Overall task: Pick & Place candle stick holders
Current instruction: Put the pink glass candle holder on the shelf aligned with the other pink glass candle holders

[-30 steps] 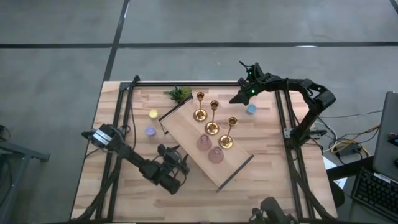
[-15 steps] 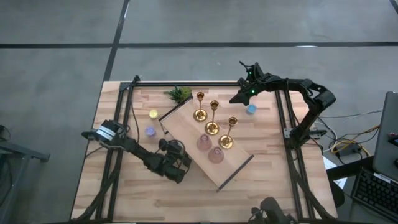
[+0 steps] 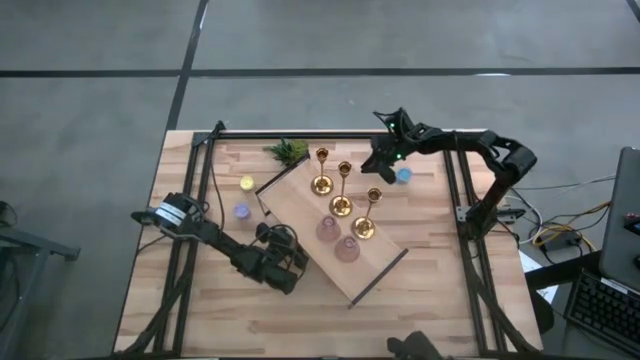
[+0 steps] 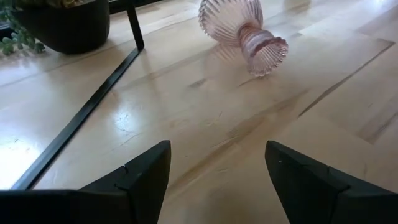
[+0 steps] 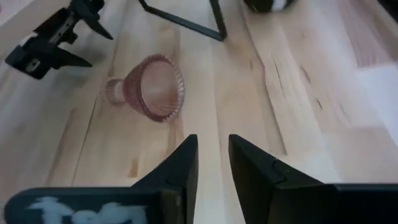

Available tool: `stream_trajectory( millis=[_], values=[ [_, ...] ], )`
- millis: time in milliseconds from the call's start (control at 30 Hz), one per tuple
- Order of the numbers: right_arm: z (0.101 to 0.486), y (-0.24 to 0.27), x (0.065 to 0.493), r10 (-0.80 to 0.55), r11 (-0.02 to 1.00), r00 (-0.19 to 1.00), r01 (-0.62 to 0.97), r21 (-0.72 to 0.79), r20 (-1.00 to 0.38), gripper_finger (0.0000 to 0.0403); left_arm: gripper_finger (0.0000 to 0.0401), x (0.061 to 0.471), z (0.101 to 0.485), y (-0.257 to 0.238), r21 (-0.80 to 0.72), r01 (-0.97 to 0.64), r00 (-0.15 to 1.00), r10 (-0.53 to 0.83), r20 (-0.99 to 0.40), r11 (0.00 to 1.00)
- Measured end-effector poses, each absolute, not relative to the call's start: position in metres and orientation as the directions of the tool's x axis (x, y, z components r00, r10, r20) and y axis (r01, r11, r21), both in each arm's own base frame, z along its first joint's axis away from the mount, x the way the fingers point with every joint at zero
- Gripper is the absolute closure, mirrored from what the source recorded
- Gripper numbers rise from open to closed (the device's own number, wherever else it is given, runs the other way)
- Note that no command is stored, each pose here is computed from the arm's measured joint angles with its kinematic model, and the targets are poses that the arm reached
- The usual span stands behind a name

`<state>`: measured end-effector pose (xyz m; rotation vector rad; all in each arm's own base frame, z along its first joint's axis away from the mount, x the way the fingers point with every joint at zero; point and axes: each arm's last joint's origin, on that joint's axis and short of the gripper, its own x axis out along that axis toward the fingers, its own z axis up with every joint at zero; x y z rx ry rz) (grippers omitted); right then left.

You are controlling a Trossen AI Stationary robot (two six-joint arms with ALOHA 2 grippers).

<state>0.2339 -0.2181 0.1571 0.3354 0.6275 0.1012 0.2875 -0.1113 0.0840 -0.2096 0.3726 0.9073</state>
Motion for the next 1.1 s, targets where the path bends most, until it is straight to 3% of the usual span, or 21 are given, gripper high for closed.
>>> stream_trajectory(
  millis=[133,533,1100],
  values=[
    [0.155,-0.21,0.245,0.219,0.952,0.806,-0.054,0.3,-0.55,0.033,0.0138,0.287,0.083,-0.112,-0.012,-0.794,0.559,0.722,-0.408,0.608],
    [0.105,-0.208,0.261,0.4,0.846,0.759,-0.092,0.524,-0.514,0.0331,0.0138,0.279,0.078,-0.113,-0.006,-0.787,0.561,0.711,-0.423,0.617],
    [0.111,-0.194,0.285,0.374,0.908,0.786,-0.203,0.365,-0.493,0.0254,0.0138,0.28,0.078,-0.113,-0.013,-0.789,0.562,0.713,-0.419,0.615]
  ],
)
